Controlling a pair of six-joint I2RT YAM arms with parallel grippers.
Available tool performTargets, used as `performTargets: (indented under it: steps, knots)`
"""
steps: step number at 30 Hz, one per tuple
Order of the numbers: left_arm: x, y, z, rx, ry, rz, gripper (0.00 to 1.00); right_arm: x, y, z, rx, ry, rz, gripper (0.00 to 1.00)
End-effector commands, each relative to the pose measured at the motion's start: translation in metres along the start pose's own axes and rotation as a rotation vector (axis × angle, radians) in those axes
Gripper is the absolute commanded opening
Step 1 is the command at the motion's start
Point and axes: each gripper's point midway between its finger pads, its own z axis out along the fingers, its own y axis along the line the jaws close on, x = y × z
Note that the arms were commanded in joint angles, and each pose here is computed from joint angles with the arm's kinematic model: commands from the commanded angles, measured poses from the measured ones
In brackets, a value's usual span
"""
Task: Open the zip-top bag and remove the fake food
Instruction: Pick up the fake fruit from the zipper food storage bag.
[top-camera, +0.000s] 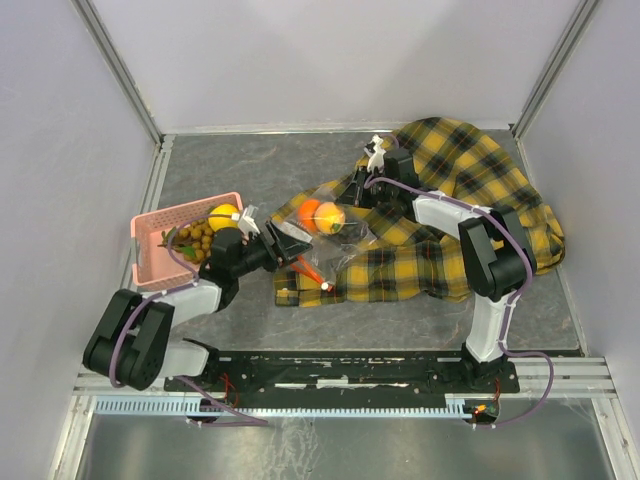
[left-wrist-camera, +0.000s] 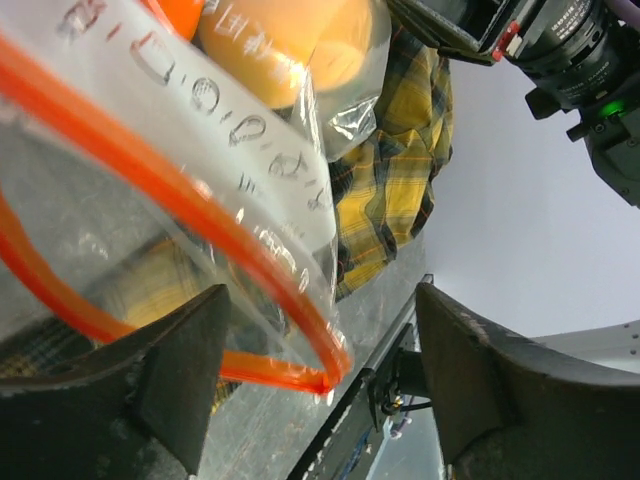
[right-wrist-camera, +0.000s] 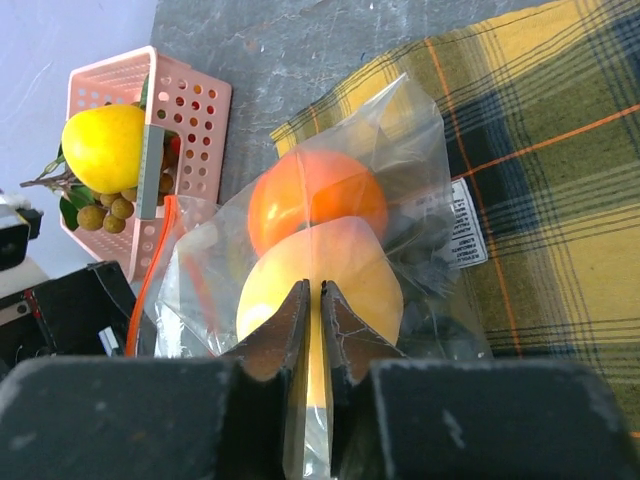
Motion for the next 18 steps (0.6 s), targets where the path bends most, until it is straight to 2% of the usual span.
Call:
performTargets:
  steps: [1, 5, 7, 9, 13, 18]
  knots:
    - [-0.014, -0.015, 0.013, 0.049, -0.001, 0.077, 0.72, 0.004, 0.021, -0.007, -0.101, 0.016, -0.032, 0.13]
    - [-0.012, -0.011, 0.018, 0.046, 0.020, 0.068, 0.33, 0.004, 0.029, -0.012, -0.133, -0.002, -0.039, 0.07]
    - [-0.010, -0.009, 0.018, 0.042, 0.022, 0.070, 0.19, 0.002, 0.028, -0.015, -0.117, -0.017, -0.048, 0.04]
    - [-0.009, -0.009, 0.015, 0.039, 0.019, 0.078, 0.13, -0.002, 0.025, -0.020, -0.085, -0.037, -0.064, 0.02]
    - [-0.010, -0.008, 0.007, 0.028, -0.007, 0.117, 0.10, -0.014, 0.019, -0.032, -0.017, -0.095, -0.086, 0.02]
    - [-0.006, -0.012, 0.006, 0.058, 0.007, 0.141, 0.10, -0.025, 0.035, -0.045, -0.081, -0.151, -0.107, 0.02]
